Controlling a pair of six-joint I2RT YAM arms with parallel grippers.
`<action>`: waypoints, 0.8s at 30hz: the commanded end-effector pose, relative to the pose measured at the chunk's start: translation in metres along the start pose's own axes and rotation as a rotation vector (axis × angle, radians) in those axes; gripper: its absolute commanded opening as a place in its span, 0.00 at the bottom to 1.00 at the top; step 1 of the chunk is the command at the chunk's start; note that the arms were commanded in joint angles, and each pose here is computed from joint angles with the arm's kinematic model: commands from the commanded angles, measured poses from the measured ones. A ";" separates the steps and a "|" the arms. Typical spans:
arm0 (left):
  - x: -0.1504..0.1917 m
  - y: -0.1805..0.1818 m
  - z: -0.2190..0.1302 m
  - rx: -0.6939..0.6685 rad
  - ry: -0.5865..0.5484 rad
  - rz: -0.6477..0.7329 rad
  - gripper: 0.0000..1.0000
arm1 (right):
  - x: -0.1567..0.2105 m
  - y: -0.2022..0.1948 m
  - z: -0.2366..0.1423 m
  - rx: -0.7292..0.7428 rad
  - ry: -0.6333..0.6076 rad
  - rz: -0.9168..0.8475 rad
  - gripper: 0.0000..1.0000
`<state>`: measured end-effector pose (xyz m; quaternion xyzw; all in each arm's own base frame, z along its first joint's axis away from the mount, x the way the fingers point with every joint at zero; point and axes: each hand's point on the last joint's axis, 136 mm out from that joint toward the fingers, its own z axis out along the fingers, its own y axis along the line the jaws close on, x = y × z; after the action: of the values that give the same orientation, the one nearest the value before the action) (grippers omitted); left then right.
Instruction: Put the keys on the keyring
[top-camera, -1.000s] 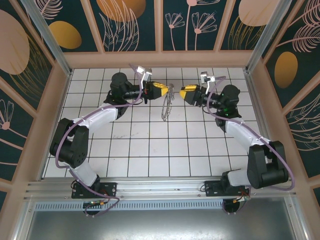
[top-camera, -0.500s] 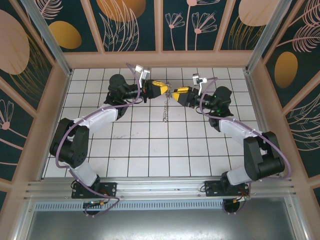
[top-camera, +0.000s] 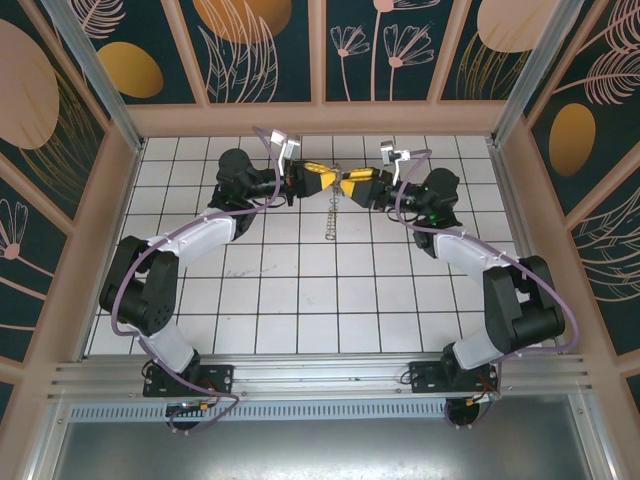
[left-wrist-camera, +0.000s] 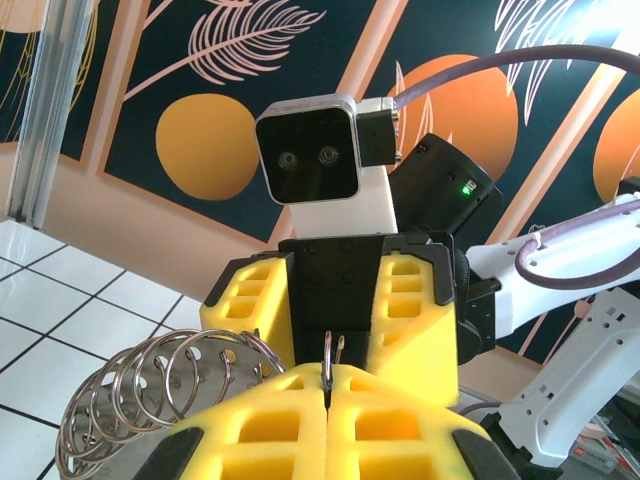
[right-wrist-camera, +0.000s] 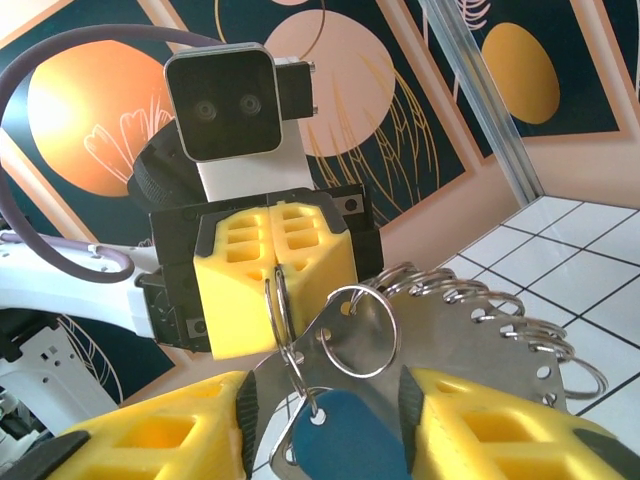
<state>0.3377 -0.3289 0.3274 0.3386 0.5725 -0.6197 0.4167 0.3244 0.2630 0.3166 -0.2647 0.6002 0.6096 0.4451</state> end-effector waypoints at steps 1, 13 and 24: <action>-0.007 -0.008 0.000 0.037 -0.012 0.047 0.00 | -0.012 0.013 0.006 -0.054 -0.010 -0.067 0.38; -0.005 -0.004 0.000 0.021 -0.002 0.040 0.00 | -0.007 0.017 0.006 -0.062 0.023 -0.072 0.00; -0.017 -0.005 0.001 0.008 -0.034 0.054 0.00 | 0.006 0.018 0.009 -0.049 0.061 -0.062 0.00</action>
<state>0.3405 -0.3273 0.3235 0.3339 0.5795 -0.6191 0.4115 0.3190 0.2685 0.3111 -0.2855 0.6054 0.6032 0.4337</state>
